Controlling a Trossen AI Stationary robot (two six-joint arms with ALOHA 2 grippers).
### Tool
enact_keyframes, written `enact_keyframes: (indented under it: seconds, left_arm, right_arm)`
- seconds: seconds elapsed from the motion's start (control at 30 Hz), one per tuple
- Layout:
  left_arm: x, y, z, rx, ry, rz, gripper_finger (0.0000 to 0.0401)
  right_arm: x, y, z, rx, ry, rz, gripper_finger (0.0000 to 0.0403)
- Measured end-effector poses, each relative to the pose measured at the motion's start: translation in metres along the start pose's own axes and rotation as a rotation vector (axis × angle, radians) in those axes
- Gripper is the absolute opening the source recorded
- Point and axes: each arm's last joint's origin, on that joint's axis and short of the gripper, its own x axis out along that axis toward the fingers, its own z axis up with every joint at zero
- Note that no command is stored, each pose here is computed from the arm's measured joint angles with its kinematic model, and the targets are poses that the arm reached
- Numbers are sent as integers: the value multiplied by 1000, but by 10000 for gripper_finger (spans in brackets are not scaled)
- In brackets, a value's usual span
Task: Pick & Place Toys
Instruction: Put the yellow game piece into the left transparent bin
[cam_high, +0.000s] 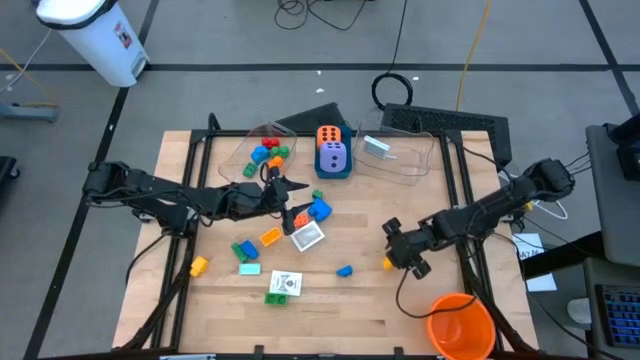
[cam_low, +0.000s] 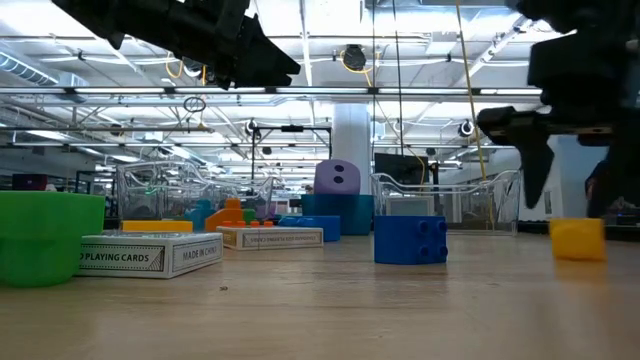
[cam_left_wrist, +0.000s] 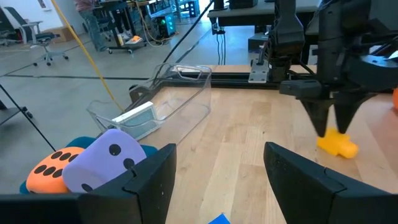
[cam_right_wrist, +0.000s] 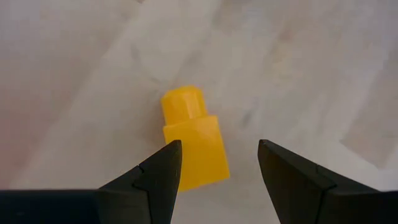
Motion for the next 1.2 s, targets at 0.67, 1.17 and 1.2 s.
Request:
enact_keyframes:
  seconds: [0.67,1.17,1.2]
  left_arm:
    - [0,0,-2,7,18,-1,231]
    - [0,0,-2,-3,17,-1,228]
    - [0,0,-2,-3,17,-1,226]
  right_arm:
    - [-4,-7,2,-37,-64,-2,208]
    - [10,-8,0,-46,0,5,208]
    - [11,-9,0,-44,8,-5,208]
